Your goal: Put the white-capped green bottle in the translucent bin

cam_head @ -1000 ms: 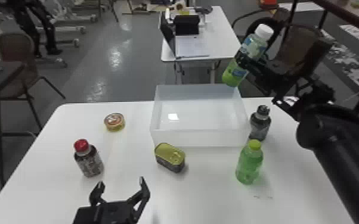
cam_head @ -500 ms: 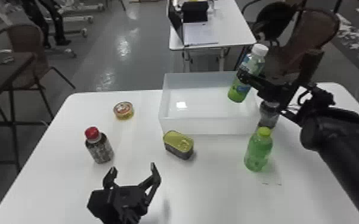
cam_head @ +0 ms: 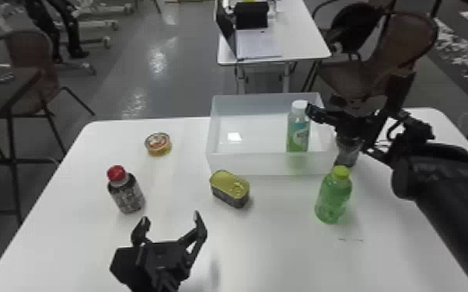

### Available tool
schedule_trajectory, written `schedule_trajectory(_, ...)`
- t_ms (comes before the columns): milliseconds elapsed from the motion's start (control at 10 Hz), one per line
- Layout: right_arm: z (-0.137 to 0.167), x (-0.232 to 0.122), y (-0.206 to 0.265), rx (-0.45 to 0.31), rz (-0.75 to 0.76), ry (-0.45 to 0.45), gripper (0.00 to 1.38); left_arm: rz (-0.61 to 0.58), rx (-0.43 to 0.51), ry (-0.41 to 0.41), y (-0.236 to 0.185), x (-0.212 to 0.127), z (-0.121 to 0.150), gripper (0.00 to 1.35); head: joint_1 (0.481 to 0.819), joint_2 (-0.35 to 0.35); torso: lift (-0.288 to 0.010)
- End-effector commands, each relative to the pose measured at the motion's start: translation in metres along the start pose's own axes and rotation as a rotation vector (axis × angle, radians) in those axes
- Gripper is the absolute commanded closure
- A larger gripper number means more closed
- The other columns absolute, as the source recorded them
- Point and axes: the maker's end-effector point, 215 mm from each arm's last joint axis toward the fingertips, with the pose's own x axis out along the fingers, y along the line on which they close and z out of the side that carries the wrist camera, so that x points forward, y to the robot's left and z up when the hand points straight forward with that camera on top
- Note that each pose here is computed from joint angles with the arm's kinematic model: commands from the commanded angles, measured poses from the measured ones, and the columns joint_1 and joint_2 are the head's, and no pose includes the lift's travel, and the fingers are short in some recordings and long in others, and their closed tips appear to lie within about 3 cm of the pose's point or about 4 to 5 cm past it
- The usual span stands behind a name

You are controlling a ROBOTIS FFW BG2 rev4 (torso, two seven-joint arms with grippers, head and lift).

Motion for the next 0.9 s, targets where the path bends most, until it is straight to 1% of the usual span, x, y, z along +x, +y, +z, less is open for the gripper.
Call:
schedule_trajectory(0,0.005,-0.001,0.001,0.007,0.001,-0.026,0.00,0.001,-0.002,0.002,0.001,-0.001,-0.001,0.15,0.695,0.105,-0.114)
schedule_trajectory(100,0.015,-0.002,0.008,0.003,0.010,-0.062,0.00,0.002,-0.001,-0.003,0.002,-0.001,0.001,0.15,0.695,0.105,-0.114)
schedule_trajectory(200,0.031,-0.012,0.018,0.000,-0.013,-0.141,0.00,0.002,-0.003,-0.007,0.002,-0.001,0.002,0.15,0.695,0.106,-0.114)
schedule_trajectory(300,0.045,-0.031,0.024,-0.046,-0.090,-0.195,0.00,0.001,-0.001,-0.009,0.001,-0.001,0.002,0.15,0.695,0.106,-0.114)
schedule_trajectory(400,0.048,-0.059,0.030,-0.090,-0.192,-0.226,0.00,0.006,-0.003,-0.013,0.002,-0.002,0.003,0.15,0.695,0.095,-0.114)
schedule_trajectory(500,0.035,-0.090,0.037,-0.098,-0.252,-0.232,0.00,0.006,-0.003,-0.013,0.002,-0.002,0.003,0.15,0.695,0.086,-0.114)
schedule_trajectory(600,0.014,-0.114,0.050,-0.105,-0.288,-0.214,0.01,0.006,-0.003,-0.016,0.003,-0.002,0.004,0.15,0.695,0.073,-0.114)
schedule_trajectory(700,-0.004,-0.137,0.061,-0.144,-0.339,-0.178,0.03,0.004,-0.001,-0.019,0.003,-0.002,0.005,0.15,0.695,0.067,-0.114)
schedule_trajectory(800,-0.032,-0.166,0.073,-0.160,-0.398,-0.141,0.04,0.006,-0.002,-0.024,0.004,-0.003,0.006,0.15,0.695,0.061,-0.114)
